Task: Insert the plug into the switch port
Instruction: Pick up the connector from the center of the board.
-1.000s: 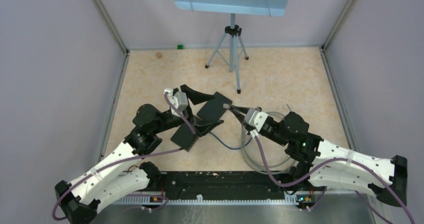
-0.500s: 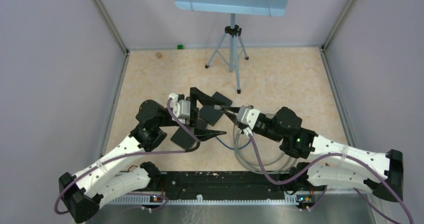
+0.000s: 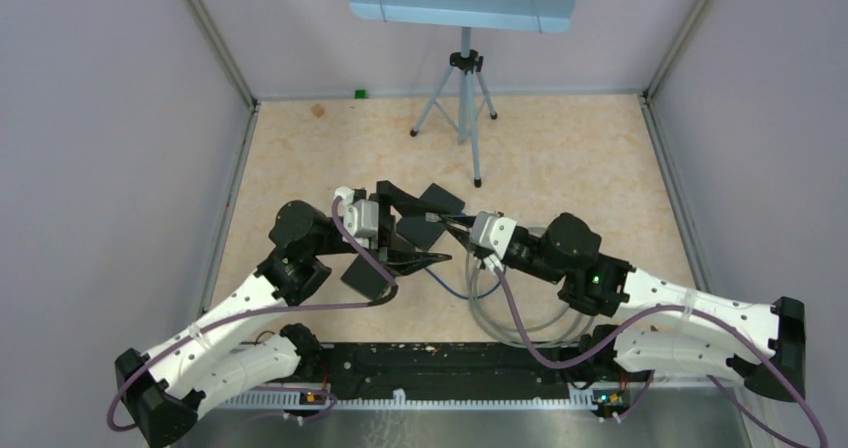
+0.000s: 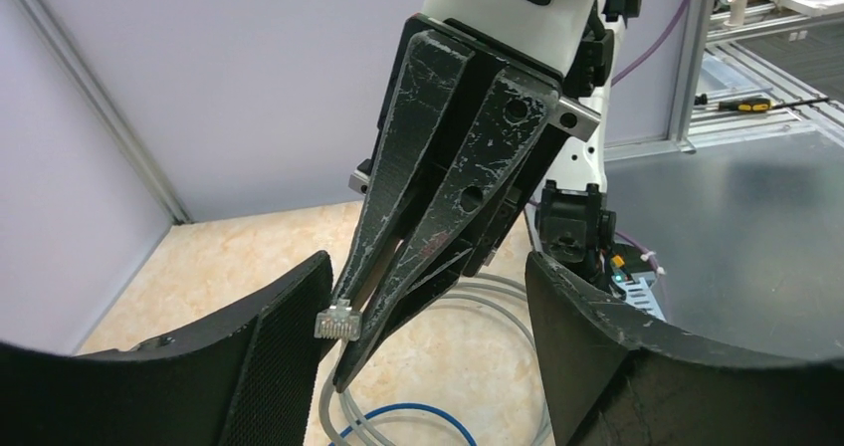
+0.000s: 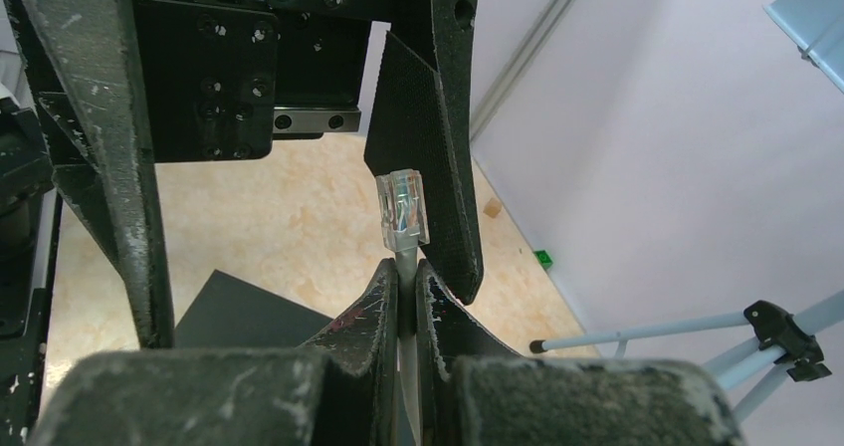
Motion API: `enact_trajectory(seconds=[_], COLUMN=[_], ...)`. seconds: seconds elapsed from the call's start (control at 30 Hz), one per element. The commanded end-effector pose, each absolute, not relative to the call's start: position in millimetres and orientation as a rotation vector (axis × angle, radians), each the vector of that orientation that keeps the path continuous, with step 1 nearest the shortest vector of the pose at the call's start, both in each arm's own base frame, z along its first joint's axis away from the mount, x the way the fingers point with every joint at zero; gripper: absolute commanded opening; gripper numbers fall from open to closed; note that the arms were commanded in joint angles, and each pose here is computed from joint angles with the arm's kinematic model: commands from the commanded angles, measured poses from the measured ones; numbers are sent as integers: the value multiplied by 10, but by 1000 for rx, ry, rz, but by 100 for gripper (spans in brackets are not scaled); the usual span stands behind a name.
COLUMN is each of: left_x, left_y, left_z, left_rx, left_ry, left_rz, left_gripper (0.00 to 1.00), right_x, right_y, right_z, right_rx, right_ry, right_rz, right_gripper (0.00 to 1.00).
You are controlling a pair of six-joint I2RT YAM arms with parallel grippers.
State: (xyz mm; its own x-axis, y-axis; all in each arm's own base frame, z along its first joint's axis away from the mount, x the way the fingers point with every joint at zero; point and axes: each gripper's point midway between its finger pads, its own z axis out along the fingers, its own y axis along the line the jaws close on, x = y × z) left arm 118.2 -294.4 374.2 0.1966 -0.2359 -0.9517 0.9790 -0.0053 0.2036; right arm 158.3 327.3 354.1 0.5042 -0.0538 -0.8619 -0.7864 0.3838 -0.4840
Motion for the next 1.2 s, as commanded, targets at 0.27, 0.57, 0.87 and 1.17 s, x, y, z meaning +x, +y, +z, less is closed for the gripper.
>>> enact_trajectory(seconds=[0.27, 0.57, 0.87, 1.17], left_x=[1326, 1303, 1300, 1340], left_y=[-2752, -2781, -2816, -2825], left_z=[4073, 4007, 3958, 3927], left_rx=[971, 1002, 1030, 1025], left_ry=[884, 887, 896, 926], left_rz=[-1062, -1074, -1081, -1076], left_gripper=[72, 50, 34, 0], right_x=[1472, 1451, 1432, 1402], right_y=[3193, 3205, 3204, 3185], right_z=[3841, 3836, 3845, 3832], right_rx=[-1030, -1035, -1039, -1039], right_ry=[905, 903, 897, 873], right_rz=[627, 638, 645, 649], right_gripper=[0, 0, 0, 7])
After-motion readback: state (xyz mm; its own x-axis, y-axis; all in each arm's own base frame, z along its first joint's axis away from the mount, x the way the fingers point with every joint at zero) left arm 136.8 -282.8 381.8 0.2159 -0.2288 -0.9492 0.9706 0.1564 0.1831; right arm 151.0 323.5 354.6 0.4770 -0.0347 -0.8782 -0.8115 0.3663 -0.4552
